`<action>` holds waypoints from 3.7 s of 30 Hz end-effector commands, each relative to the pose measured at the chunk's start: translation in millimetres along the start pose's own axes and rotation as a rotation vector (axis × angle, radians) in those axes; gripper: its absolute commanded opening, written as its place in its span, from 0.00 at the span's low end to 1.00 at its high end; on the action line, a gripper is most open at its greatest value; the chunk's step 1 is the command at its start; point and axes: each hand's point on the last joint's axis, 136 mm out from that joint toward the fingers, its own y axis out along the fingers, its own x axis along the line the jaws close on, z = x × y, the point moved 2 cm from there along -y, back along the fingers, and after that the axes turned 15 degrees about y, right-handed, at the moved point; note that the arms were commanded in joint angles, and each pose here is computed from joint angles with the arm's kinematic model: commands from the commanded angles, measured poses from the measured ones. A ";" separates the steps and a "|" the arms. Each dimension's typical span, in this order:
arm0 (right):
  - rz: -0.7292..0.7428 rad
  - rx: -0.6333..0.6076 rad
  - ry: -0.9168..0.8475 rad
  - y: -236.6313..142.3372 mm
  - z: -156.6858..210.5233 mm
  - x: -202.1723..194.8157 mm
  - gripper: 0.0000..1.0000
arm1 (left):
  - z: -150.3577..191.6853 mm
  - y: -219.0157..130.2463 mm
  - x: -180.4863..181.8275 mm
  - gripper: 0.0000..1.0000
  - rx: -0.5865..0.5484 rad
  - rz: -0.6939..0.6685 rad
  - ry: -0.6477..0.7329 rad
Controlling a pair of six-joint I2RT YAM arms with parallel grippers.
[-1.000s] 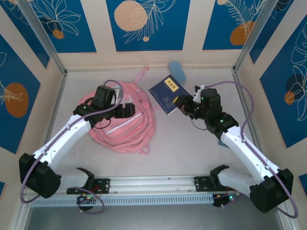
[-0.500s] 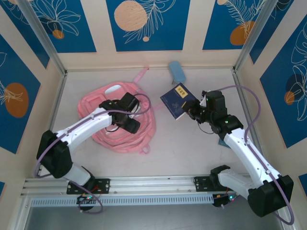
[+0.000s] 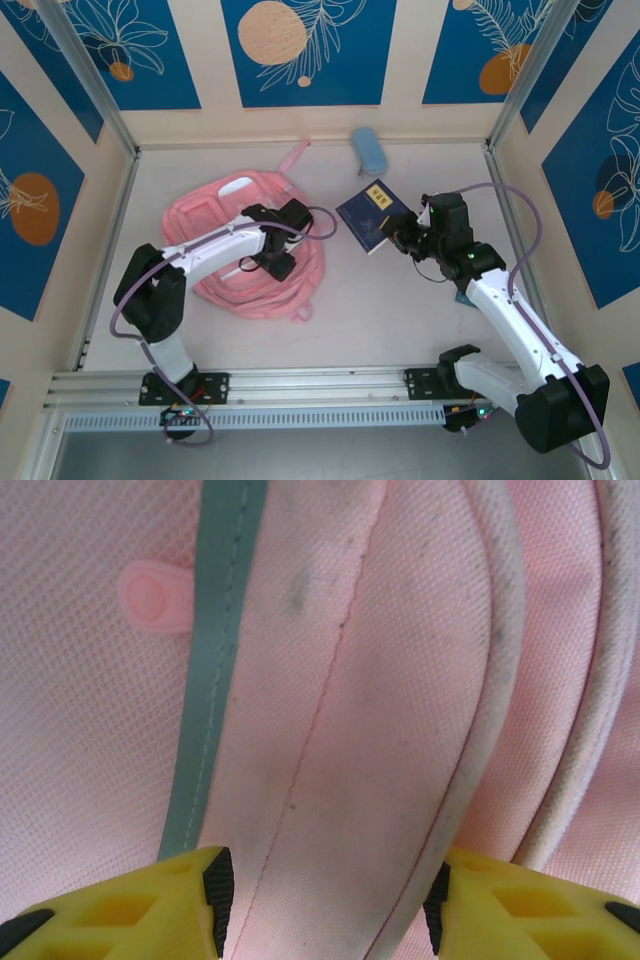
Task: Pack the student bag
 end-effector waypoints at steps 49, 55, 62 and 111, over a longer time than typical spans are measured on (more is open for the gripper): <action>-0.190 0.421 0.000 62.5 88.5 18.8 0.00 | -94.6 -195.7 70.8 0.00 -0.742 -0.241 -0.204; -0.147 0.377 0.051 108.9 78.9 22.8 0.00 | -93.1 -194.1 70.7 0.00 -0.739 -0.237 -0.215; -0.050 0.387 0.135 168.7 96.4 14.7 0.00 | -96.0 -191.6 67.4 0.00 -0.750 -0.209 -0.228; 0.359 -0.026 -0.159 41.6 37.6 -54.5 0.63 | -14.1 -98.3 61.9 0.73 -0.598 0.067 -0.580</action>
